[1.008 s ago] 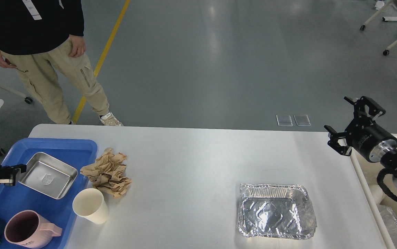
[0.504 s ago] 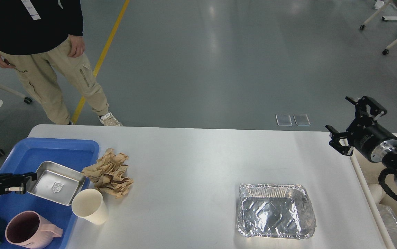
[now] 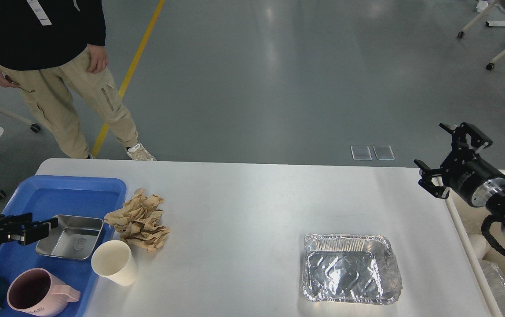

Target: Tidy desktop

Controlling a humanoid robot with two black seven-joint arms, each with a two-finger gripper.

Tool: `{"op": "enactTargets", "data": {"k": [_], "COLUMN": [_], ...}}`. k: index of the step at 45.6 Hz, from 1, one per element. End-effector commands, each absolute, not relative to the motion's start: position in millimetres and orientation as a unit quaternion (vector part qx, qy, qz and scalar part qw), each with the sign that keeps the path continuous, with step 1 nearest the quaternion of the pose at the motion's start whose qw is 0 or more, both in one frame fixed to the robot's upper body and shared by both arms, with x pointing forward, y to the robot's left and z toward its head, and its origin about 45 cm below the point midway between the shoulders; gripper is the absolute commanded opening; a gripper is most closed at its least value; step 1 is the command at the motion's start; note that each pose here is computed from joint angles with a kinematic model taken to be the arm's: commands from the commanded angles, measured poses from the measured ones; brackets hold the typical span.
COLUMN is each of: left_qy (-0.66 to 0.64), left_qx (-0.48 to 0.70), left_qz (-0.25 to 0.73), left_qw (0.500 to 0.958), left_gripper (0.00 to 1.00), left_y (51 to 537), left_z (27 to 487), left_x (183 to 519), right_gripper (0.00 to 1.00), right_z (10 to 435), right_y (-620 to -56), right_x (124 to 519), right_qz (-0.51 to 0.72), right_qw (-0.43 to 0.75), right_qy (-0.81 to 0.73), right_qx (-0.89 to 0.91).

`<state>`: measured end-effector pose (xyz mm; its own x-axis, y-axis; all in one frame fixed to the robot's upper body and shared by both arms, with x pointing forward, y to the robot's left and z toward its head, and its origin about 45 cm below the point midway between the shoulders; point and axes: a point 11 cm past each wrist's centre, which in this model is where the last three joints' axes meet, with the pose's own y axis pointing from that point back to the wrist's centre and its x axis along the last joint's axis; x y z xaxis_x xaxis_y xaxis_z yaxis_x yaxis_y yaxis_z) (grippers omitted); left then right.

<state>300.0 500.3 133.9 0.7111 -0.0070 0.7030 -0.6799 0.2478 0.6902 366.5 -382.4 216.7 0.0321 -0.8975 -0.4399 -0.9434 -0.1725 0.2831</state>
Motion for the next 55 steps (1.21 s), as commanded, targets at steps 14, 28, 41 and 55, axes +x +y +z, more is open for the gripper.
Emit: {"op": "enactTargets", "data": {"k": [14, 28, 41, 55], "left_qy": [-0.239, -0.188, -0.097, 0.023], "left_qx": [0.489, 0.452, 0.346, 0.181], "left_qz": [0.340, 0.382, 0.451, 0.542], "left_qw": [0.767, 0.784, 0.817, 0.820], "left_gripper": [0.87, 0.95, 0.97, 0.97], "left_y": [476.2, 421.2, 377.9, 367.3], "left_z": [163.2, 177.3, 202.2, 211.2], "left_x": [334.8, 360.7, 374.3, 372.2], "right_gripper": [1.00, 1.00, 1.00, 1.00], "right_z": [217.4, 215.4, 211.9, 212.2], "right_y": [-382.9, -382.6, -383.6, -384.2], "right_x": [366.2, 365.0, 362.4, 362.3], "right_qz": [0.268, 0.270, 0.272, 0.272], "right_qw": [0.042, 0.039, 0.035, 0.035], "right_qy": [0.642, 0.642, 0.643, 0.644], "right_qx": [-0.717, -0.717, -0.715, -0.715]}}
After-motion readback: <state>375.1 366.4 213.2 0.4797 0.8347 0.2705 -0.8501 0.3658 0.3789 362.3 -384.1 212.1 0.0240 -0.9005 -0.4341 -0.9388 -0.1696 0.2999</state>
